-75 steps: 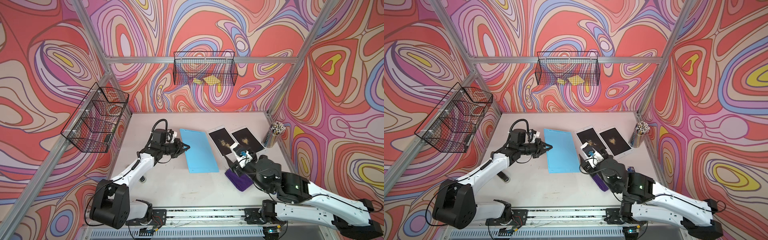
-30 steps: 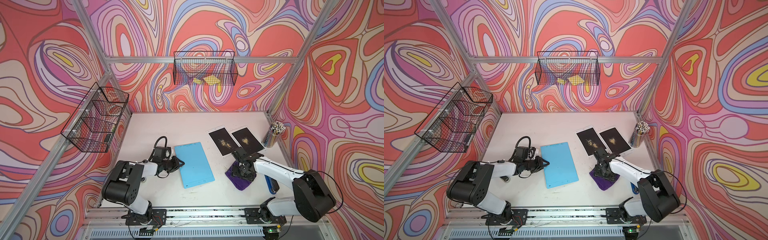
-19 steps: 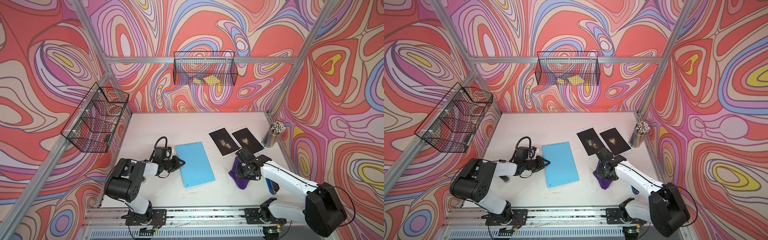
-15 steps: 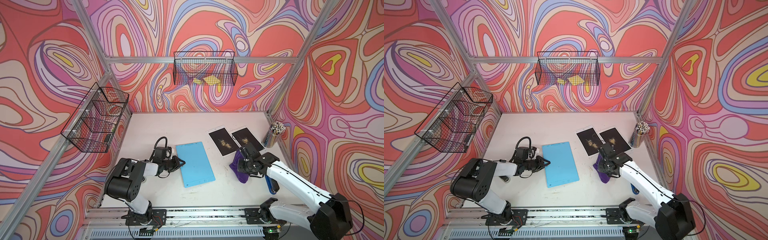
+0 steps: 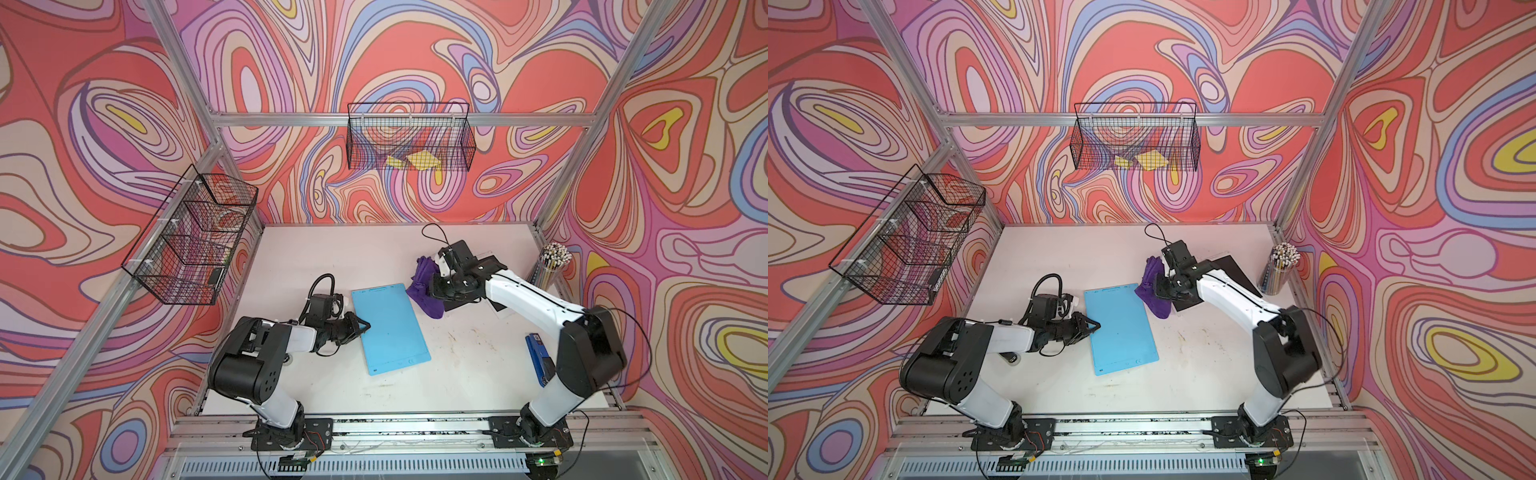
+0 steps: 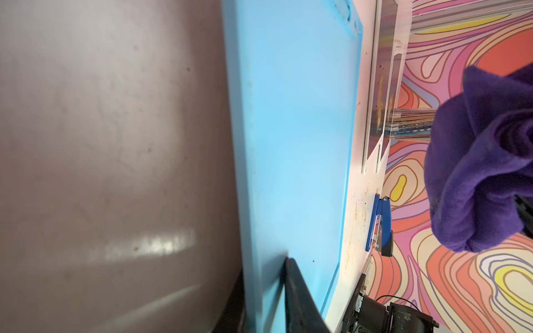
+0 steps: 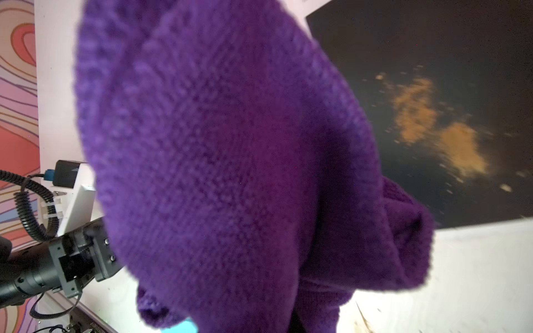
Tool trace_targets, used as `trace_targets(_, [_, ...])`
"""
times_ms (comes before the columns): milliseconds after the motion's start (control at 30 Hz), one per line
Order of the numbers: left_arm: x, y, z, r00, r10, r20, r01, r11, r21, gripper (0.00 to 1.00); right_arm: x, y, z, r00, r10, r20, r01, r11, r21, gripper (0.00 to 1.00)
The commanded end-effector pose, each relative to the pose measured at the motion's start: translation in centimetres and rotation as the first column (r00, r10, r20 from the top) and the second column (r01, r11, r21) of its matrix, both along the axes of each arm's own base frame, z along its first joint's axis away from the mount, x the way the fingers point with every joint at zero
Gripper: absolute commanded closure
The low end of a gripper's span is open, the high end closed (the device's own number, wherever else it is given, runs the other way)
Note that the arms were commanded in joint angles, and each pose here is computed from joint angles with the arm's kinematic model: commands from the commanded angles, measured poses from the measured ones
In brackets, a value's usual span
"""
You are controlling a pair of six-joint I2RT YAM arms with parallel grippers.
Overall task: Wipe the drawing tablet
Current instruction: Wipe the dirt from the drawing tablet.
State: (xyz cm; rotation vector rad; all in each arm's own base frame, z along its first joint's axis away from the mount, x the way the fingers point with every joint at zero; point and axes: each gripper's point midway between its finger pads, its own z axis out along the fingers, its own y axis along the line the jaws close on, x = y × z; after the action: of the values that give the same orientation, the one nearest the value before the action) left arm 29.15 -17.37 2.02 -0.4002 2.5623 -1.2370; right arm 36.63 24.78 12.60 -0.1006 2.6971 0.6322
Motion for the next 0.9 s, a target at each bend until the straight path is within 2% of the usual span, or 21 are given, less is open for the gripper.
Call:
trace_targets(0, [-2.5,2.5,-4.4,0.988,0.057,-0.146,-0.032,0.985,0.167,0.88,1.5,4.5,0.4,0.991,0.124,0.048,-0.125,0.992,0.026,1.0])
trace_targets(67, [-2.4,2.4,-4.5,0.987,0.058,-0.147,-0.034,0.986,0.163,0.92,1.7,6.5,-0.4,0.984,0.17,0.052,-0.17,0.985,-0.001,1.0])
trace_targets(267, [-2.3,2.3,-4.7,0.986,0.056,-0.157,-0.031,0.987,0.155,1.0,1.8,12.7,-2.3,0.958,0.285,0.023,-0.286,0.955,0.073,1.0])
trace_targets(333, [-2.3,2.2,-4.8,0.985,0.054,-0.161,-0.029,0.988,0.153,1.0,1.5,14.7,-2.9,0.946,0.325,0.02,-0.325,0.943,0.075,1.0])
trace_targets(433, [-2.3,2.2,-4.6,0.985,0.056,-0.161,-0.032,0.988,0.152,1.0,1.6,15.6,-6.3,0.942,0.331,-0.06,-0.328,0.943,0.051,1.0])
trace_targets(533, [-2.2,2.3,-4.4,0.985,0.061,-0.158,-0.035,0.987,0.159,1.0,2.5,13.2,-9.7,0.953,0.272,-0.133,-0.284,0.955,-0.081,1.0])
trace_targets(633, [-2.3,2.5,-4.2,0.986,0.067,-0.156,-0.04,0.984,0.171,1.0,4.3,7.9,-10.7,0.981,0.141,-0.132,-0.163,0.972,-0.171,1.0])
trace_targets(733, [-2.3,2.6,-3.8,0.986,0.068,-0.151,-0.041,0.984,0.174,1.0,4.9,2.8,-10.2,0.991,0.052,-0.122,-0.077,0.973,-0.215,1.0])
trace_targets(867, [-2.1,2.6,-3.4,0.988,0.064,-0.144,-0.038,0.984,0.176,1.0,3.0,1.9,-8.8,0.989,0.104,-0.107,-0.123,0.973,-0.196,1.0])
